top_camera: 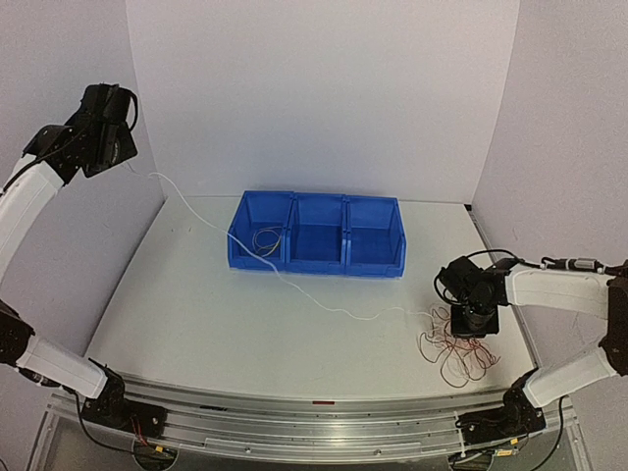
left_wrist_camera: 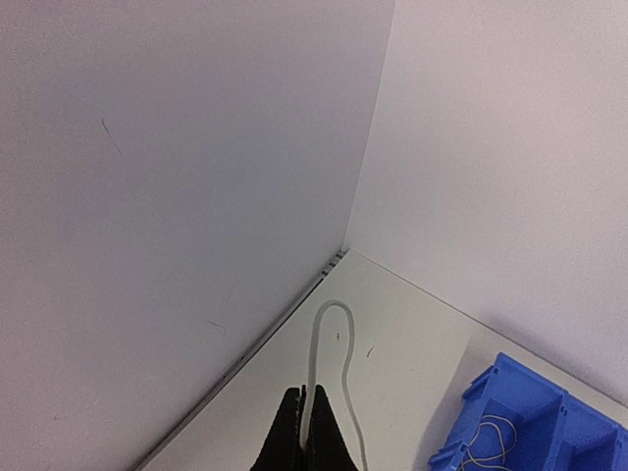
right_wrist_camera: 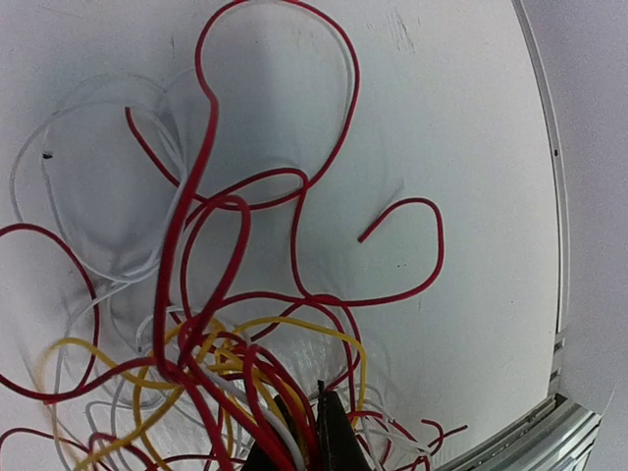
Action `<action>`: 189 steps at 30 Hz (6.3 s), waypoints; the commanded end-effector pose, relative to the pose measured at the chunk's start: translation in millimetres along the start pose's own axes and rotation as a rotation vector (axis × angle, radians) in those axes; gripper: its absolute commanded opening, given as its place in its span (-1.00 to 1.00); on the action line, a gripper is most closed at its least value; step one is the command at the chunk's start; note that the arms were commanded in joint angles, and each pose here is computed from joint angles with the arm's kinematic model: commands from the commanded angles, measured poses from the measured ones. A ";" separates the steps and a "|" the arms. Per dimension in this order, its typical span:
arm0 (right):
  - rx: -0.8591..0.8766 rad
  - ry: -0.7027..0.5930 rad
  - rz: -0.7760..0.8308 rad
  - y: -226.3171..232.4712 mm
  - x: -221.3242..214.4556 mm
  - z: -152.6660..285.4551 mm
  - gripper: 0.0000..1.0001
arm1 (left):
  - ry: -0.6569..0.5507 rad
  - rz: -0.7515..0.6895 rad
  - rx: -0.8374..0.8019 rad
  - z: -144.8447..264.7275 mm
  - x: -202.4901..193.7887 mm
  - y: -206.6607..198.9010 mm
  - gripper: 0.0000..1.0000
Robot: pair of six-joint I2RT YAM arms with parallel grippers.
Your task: Untangle the cables
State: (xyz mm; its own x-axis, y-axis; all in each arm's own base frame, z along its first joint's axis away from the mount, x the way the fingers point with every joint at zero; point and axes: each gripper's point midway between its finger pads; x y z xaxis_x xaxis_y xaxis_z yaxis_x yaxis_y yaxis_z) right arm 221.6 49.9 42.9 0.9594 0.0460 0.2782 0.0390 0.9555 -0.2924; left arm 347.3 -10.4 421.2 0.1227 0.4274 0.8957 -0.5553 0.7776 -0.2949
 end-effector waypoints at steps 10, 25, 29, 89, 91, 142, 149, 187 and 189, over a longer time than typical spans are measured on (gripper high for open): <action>0.000 0.070 -0.075 -13.0 -9.3 0.1 -0.87 | -0.041 -0.066 0.008 -10.0 48.3 2.3 -1.00; 0.427 0.052 0.098 58.6 4.1 26.6 -0.56 | 0.226 0.001 -0.608 27.8 1.7 -90.6 -1.00; 0.463 0.039 0.112 64.9 7.7 30.1 -0.37 | 0.270 0.038 -0.832 62.8 12.6 -119.6 -1.00; 1.294 -1.225 0.354 343.5 151.3 296.8 0.69 | 0.595 0.203 -1.423 290.3 -97.1 -335.0 -1.00; 1.296 -1.214 0.362 345.0 149.3 293.1 0.58 | 0.592 0.206 -1.404 286.3 -99.5 -331.1 -1.00; 0.891 -1.024 0.289 225.2 284.5 370.3 -1.00 | 0.723 0.093 -0.720 131.7 -300.4 -66.7 0.99; 0.850 -1.067 0.256 231.8 309.6 375.2 -1.00 | 0.732 0.063 -0.537 110.9 -322.1 -40.1 0.99; 0.596 -1.351 0.189 253.4 453.1 293.6 -1.00 | 0.672 0.036 -0.473 100.6 -314.6 -41.9 0.99; 0.554 -1.347 0.215 257.9 455.8 279.8 -1.00 | 0.675 0.034 -0.472 100.7 -315.4 -41.9 0.99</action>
State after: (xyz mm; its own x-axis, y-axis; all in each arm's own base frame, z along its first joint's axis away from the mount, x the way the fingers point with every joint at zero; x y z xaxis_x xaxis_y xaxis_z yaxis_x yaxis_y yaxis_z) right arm 581.7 394.8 337.3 0.0499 0.1236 0.9911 -0.4986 0.8629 -0.0825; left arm 242.8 -219.6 167.8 0.6827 0.5177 0.5157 -0.2019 0.8118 -0.5479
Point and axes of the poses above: each gripper's point midway between its finger pads, its own z axis back along the fingers, its own y axis along the line the jaws close on, x = y × z, and after that the axes turned 10 degrees about z, right-handed
